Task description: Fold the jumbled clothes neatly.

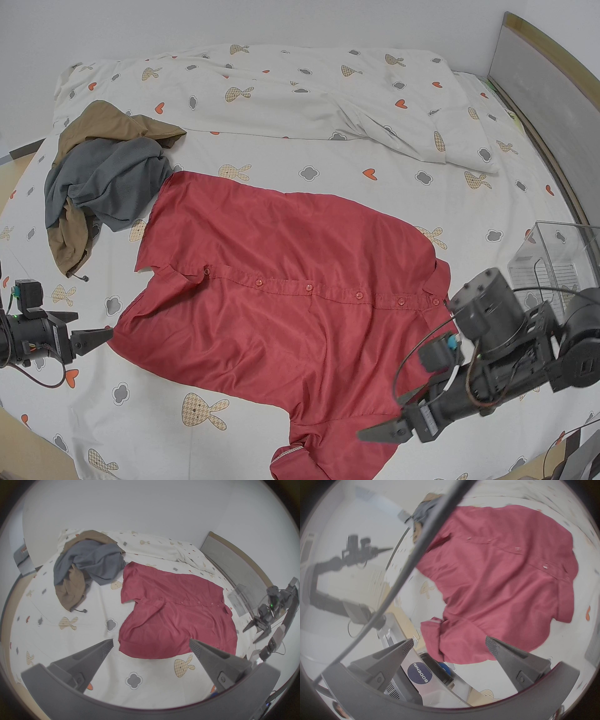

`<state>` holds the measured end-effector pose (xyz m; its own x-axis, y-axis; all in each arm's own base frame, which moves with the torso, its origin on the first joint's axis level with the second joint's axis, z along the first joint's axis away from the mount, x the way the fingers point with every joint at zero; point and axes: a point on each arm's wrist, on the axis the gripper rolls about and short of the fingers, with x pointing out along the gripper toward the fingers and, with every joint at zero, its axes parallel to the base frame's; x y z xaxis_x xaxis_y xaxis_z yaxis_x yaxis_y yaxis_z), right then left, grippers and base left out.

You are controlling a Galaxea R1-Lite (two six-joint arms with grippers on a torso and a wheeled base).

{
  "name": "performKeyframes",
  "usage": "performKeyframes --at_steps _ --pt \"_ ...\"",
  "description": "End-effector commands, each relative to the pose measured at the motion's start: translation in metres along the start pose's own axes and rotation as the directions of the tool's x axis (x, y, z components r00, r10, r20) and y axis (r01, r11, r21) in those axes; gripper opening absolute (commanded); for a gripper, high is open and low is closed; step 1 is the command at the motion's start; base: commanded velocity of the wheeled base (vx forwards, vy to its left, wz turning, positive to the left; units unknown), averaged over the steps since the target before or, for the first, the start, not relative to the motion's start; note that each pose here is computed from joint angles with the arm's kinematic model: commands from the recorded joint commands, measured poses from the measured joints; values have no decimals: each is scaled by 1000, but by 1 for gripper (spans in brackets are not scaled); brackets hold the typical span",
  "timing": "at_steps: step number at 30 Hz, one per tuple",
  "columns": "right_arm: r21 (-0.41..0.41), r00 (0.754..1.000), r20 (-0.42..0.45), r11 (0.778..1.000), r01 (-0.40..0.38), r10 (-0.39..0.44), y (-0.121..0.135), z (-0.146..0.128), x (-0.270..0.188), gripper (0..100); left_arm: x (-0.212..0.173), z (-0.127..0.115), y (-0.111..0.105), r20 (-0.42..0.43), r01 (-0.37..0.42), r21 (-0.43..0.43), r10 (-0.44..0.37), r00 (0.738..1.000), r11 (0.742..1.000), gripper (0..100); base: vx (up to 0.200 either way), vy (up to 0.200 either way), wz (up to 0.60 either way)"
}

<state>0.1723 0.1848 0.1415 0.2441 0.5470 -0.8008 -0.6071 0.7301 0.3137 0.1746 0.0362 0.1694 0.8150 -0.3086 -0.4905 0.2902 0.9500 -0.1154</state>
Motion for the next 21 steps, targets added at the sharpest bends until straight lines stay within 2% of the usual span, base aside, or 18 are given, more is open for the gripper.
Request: performKeyframes --at_steps 1,3,4,5,6,7,8,13,21 --pt "190 991 112 977 -99 78 -53 -15 -45 100 43 -20 21 -146 107 -128 -125 981 986 100 0 0 0" --pt "186 974 189 970 -158 123 -56 -18 -62 100 57 -23 24 -184 122 -141 -147 972 983 100 0 0 0" --pt "186 974 189 970 -158 123 -56 -18 -62 100 57 -23 24 -184 122 -141 -147 972 983 100 0 0 0" --pt "187 967 224 968 -167 124 -59 -20 -69 100 70 -22 23 -214 130 -132 -156 964 983 100 0 0 0" --pt "192 960 260 969 -158 105 -63 -19 -74 100 81 -21 23 -240 96 -108 -120 963 990 100 0 0 0" --pt "192 960 260 969 -158 105 -63 -19 -74 100 81 -21 23 -240 96 -108 -120 963 990 100 0 0 0" --pt "202 954 288 968 -150 88 -66 -21 -80 100 90 -20 24 -253 44 -72 -61 966 996 100 0 0 0" --pt "235 938 343 964 -128 41 -75 -25 -93 100 124 -5 17 -177 -52 63 62 982 997 100 0 0 0" --pt "229 934 353 964 -136 48 -74 -30 -95 100 148 22 24 -79 -36 99 44 996 994 100 0 0 0"
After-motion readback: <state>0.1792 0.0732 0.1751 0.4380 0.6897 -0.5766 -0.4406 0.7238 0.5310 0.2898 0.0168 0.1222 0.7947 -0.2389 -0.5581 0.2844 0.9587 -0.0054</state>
